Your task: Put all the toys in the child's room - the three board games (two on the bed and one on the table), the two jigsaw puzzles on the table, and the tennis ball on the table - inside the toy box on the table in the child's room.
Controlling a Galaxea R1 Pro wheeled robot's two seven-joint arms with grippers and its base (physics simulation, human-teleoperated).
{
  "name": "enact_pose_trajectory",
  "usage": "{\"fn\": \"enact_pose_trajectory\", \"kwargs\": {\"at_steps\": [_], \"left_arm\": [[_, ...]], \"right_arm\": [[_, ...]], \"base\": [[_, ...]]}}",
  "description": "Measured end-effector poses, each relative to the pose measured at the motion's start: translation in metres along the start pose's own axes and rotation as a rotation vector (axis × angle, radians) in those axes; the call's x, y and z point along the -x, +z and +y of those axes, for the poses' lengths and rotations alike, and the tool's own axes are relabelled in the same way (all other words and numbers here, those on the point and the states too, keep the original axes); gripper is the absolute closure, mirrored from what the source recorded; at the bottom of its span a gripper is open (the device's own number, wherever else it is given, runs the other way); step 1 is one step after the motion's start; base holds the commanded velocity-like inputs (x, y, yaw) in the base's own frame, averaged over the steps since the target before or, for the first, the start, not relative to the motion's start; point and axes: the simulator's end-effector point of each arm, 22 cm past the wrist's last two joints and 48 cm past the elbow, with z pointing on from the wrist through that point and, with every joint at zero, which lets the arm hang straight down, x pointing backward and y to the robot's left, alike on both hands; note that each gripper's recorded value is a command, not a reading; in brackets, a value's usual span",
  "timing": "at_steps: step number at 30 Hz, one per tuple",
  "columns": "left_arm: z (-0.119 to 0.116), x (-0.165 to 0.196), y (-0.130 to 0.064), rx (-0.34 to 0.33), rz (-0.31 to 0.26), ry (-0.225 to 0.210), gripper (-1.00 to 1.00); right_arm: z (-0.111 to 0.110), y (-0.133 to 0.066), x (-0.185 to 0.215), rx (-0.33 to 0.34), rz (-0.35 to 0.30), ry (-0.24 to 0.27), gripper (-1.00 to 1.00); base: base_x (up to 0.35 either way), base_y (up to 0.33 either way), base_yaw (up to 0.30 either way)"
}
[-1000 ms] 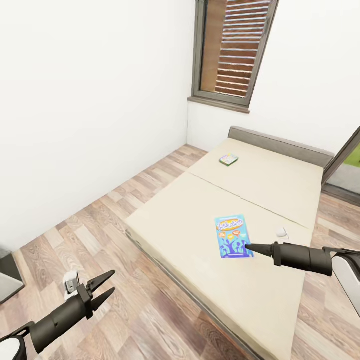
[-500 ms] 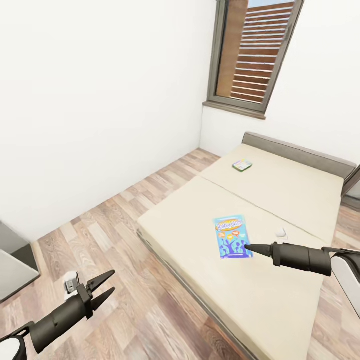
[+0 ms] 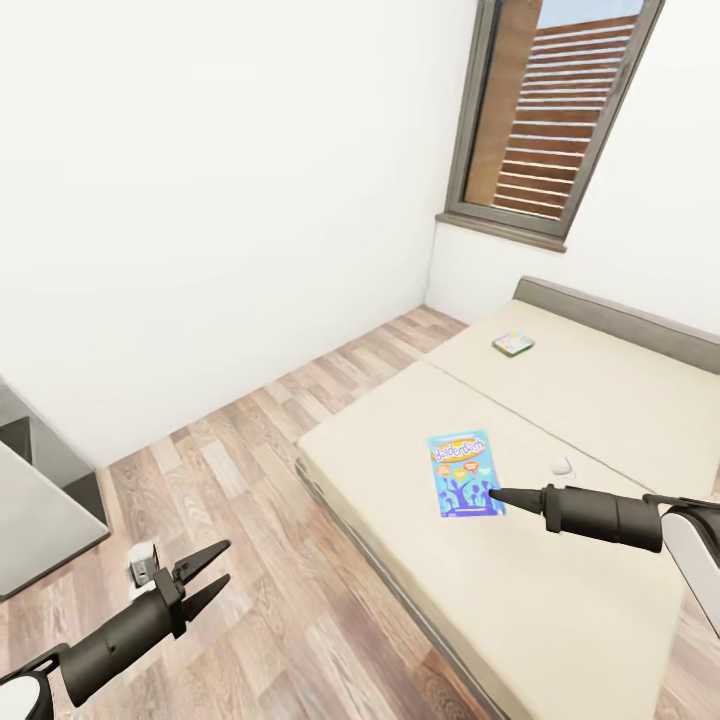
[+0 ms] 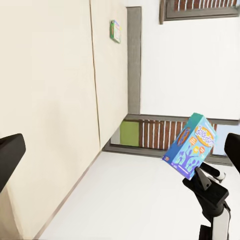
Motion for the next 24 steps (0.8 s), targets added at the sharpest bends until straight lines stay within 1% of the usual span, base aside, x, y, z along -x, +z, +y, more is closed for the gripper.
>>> {"fn": "enact_pose_trajectory", "kwargs": {"at_steps": [24], "left_arm": [[-0.013, 0.001, -0.003, -0.022, -0.006, 0.022, -1.0]], "right_arm": [[0.015, -0.005, 0.007, 0.013, -0.016, -0.023, 1.0]], "base": [[0.0, 0.0, 0.192]]}}
